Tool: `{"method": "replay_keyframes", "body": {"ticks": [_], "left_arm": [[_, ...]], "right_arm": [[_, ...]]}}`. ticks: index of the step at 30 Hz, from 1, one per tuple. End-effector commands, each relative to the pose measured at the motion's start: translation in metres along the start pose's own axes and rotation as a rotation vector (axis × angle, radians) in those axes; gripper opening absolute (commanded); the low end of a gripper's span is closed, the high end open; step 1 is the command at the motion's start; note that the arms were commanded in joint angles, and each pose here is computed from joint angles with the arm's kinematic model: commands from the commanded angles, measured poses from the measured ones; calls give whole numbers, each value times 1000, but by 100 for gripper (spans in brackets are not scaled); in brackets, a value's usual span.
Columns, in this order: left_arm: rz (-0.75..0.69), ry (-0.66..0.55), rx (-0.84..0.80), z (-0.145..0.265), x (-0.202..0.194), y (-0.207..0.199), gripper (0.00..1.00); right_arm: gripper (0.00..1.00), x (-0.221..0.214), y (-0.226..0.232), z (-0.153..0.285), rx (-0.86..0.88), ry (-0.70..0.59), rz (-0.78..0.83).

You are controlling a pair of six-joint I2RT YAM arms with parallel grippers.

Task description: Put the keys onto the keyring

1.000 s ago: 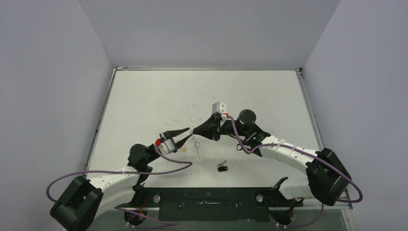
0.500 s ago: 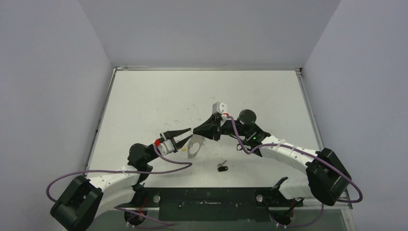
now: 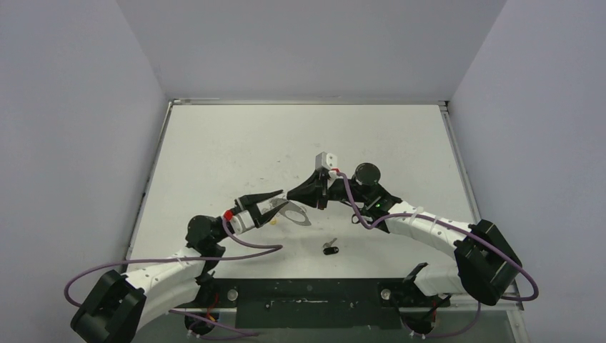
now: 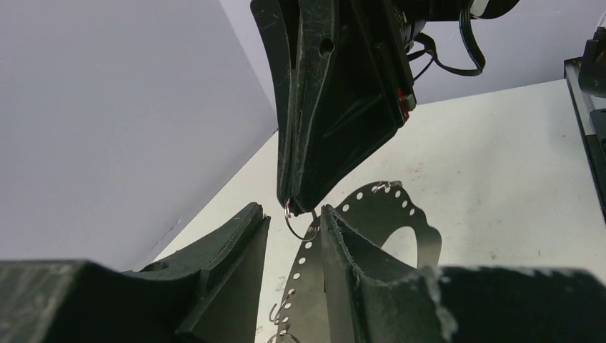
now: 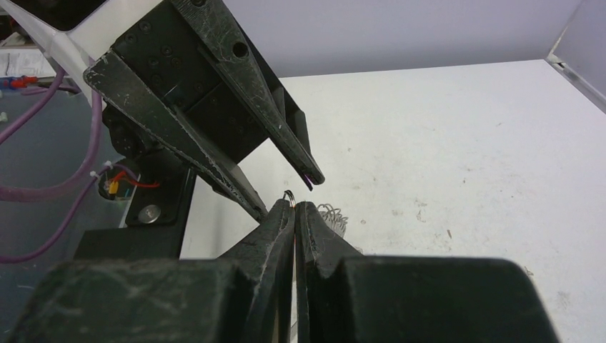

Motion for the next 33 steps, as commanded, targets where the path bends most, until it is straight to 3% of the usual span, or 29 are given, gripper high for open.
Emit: {"method": "replay_keyframes", "body": {"ticks": [1,15,25,33], "left_arm": [[-8,-54,-3,-9,19,7,31],[9,-12,42,-12,4,14,18],[38,25,90,-13,-5,21,28],[84,39,79,-17,-7,23,13]], "right_arm": [[0,17,3,-2,22,-55,66],[0,16,6,-1,35,-55,62],[0,18,7,-1,43,-58,67],[0,19,8,0,44,-61,74]]}}
Point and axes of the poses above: each gripper's point midway between its finger pads, its own z axis back along the fingers, its own y axis along the line the jaws close on, x = y × z, the point moved 2 cm from there along z, back along the fingers, and after that the axes turned 6 degrees about -z, right-handed, at the moved point
